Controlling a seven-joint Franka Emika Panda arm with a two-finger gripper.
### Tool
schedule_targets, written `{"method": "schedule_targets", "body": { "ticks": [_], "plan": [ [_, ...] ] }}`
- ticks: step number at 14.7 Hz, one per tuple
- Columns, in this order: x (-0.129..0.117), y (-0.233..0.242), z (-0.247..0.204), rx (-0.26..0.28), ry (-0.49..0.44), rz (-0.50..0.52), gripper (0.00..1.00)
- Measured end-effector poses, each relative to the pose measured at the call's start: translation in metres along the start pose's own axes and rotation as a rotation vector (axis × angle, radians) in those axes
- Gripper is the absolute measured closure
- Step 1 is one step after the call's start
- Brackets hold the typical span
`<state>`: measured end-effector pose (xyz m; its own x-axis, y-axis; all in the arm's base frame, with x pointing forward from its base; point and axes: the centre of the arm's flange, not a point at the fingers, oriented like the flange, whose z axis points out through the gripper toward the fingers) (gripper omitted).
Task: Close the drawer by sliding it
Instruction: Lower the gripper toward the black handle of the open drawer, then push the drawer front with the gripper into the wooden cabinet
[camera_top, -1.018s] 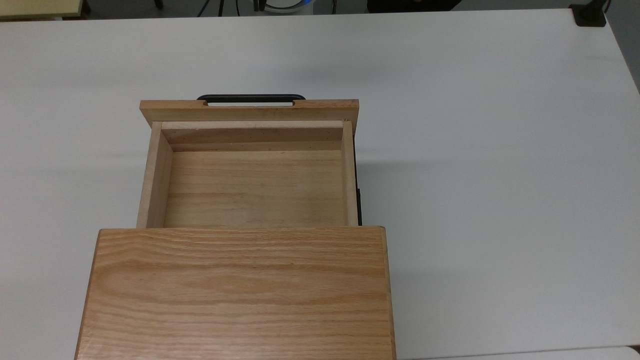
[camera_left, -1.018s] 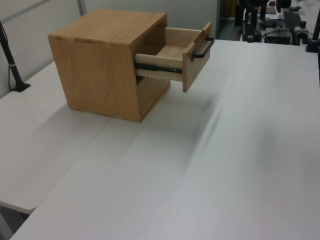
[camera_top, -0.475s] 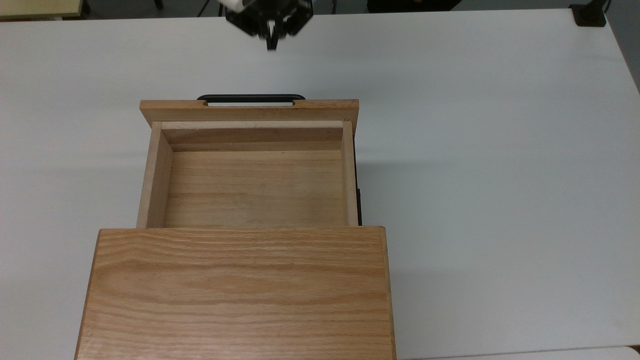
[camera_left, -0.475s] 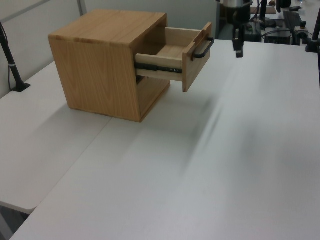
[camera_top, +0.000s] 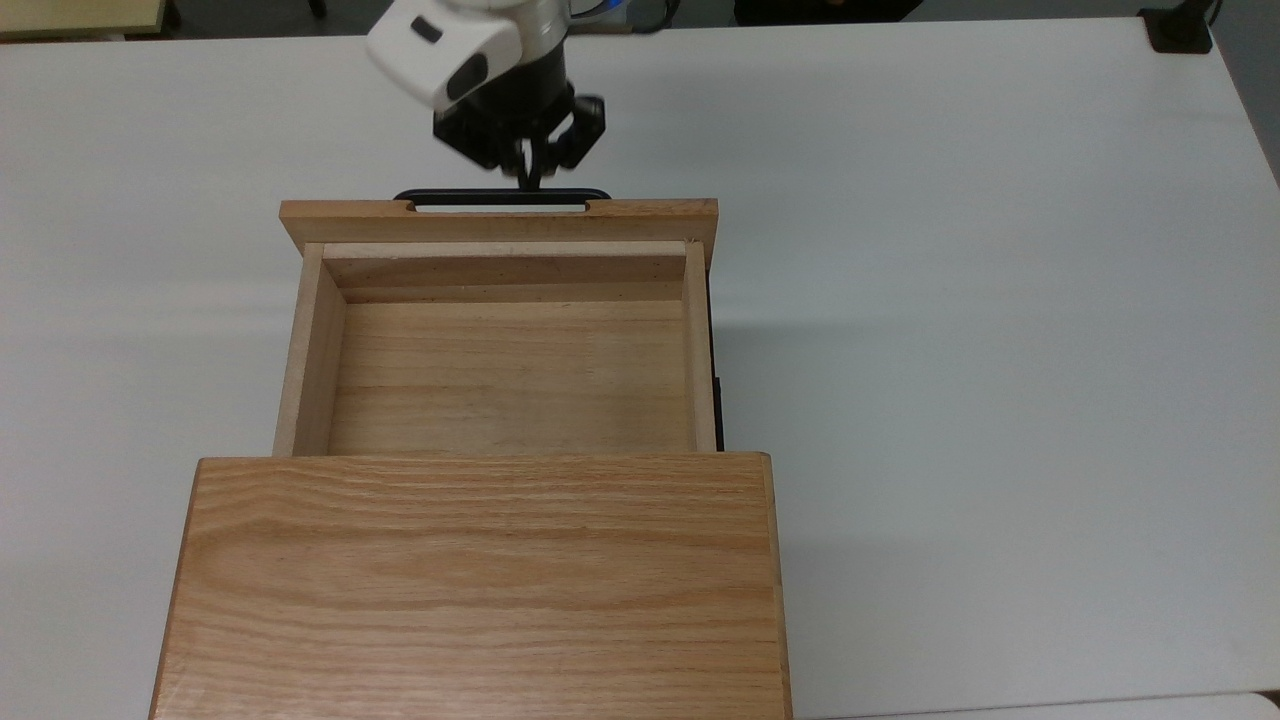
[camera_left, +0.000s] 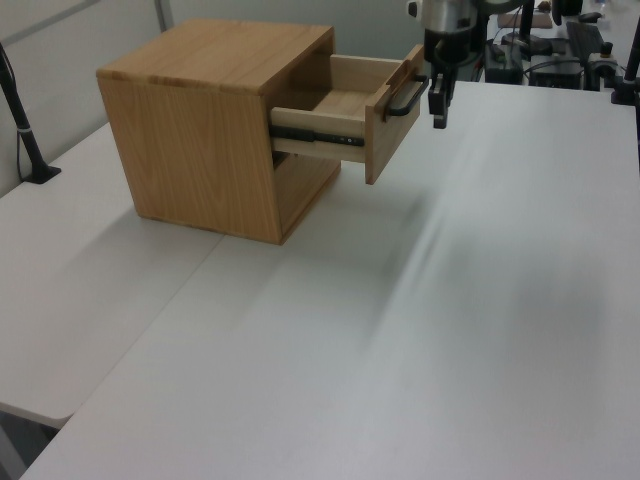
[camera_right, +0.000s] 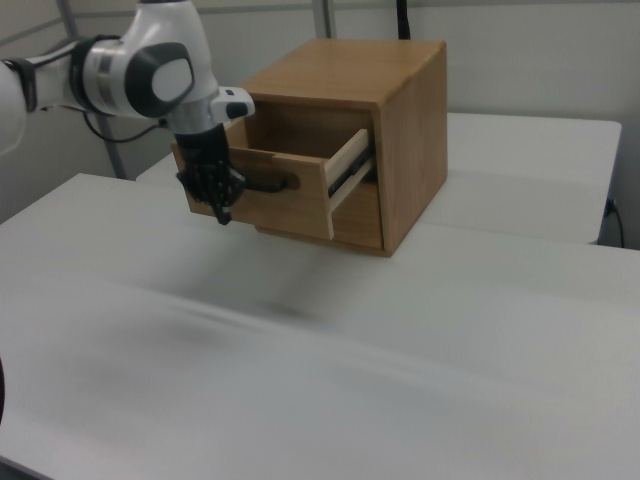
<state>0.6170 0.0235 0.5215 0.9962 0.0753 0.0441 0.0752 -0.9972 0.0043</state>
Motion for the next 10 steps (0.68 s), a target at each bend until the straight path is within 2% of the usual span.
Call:
{"method": "schedule_targets", "body": {
  "ticks": [6, 10],
  "plan": [
    [0.038, 0.027, 0.003, 0.003, 0.155, 0.079, 0.96],
    [0.078, 0.04, -0.003, 0.018, 0.345, 0.145, 0.96]
  ]
}}
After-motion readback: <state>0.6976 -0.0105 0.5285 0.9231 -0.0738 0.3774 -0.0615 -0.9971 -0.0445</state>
